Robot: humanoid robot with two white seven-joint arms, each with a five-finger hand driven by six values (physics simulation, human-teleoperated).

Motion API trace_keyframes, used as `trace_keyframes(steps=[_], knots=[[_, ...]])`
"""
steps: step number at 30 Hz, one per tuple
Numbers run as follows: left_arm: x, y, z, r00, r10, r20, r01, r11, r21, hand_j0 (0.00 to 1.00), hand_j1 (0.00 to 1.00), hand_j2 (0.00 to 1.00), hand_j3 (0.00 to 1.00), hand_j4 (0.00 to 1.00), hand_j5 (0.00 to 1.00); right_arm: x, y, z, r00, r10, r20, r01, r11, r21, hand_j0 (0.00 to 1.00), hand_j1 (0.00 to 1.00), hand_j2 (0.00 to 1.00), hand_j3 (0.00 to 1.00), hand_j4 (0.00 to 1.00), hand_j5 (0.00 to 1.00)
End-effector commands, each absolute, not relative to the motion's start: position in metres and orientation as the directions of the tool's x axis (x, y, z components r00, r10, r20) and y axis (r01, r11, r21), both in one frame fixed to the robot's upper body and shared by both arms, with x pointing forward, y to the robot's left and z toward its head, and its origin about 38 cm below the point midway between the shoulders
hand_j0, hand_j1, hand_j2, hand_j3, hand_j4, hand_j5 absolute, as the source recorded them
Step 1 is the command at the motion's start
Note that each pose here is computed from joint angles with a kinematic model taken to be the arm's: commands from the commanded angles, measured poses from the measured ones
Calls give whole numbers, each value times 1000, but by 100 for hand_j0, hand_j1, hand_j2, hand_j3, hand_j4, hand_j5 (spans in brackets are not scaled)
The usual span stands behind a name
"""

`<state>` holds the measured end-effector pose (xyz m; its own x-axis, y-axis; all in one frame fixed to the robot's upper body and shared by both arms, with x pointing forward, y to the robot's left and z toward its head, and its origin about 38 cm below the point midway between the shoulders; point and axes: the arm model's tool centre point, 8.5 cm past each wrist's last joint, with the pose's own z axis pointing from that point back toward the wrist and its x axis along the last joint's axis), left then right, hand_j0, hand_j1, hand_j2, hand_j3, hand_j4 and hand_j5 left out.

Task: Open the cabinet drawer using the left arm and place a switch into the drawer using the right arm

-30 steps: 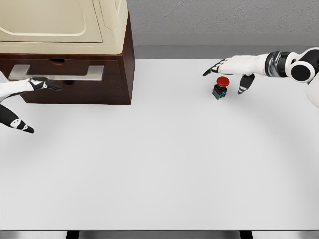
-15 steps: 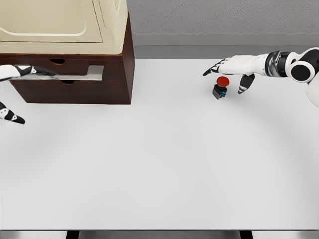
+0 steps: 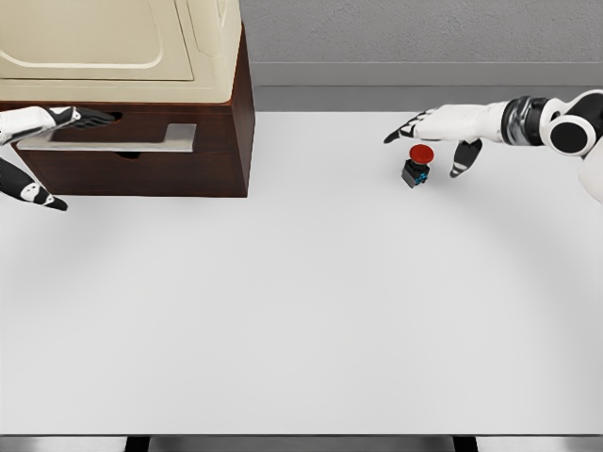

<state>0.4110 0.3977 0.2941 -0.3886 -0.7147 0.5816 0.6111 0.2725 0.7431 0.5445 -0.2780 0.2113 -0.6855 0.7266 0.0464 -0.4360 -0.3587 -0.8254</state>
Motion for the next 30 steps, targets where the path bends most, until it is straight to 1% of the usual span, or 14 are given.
trace_keyframes(steps=[1,5,10,17,22,30], knots=[[416,398,287,-378,-717,585,612,281,739,100,100,100,100,100,100,545,-278,212,-684,728,51,-437,-352,-828,100,100,100,100,100,100],[416,399,286,-375,-719,585,612,281,739,100,100,100,100,100,100,545,-279,212,-683,729,50,-437,-352,-828,100,100,100,100,100,100],[419,410,281,-346,-741,576,610,289,738,100,100,100,100,100,100,545,-278,212,-683,729,50,-437,-352,-828,100,100,100,100,100,100],[417,408,274,-344,-740,579,623,282,730,100,100,100,100,100,100,545,-278,212,-684,728,51,-437,-352,-828,100,100,100,100,100,100],[415,407,273,-353,-744,567,624,265,736,100,100,100,100,100,100,544,-277,210,-685,726,52,-438,-354,-826,100,100,100,100,100,100],[403,402,262,-411,-717,562,642,210,738,100,100,100,100,100,100,544,-276,208,-686,725,52,-441,-358,-823,100,100,100,100,100,100]])
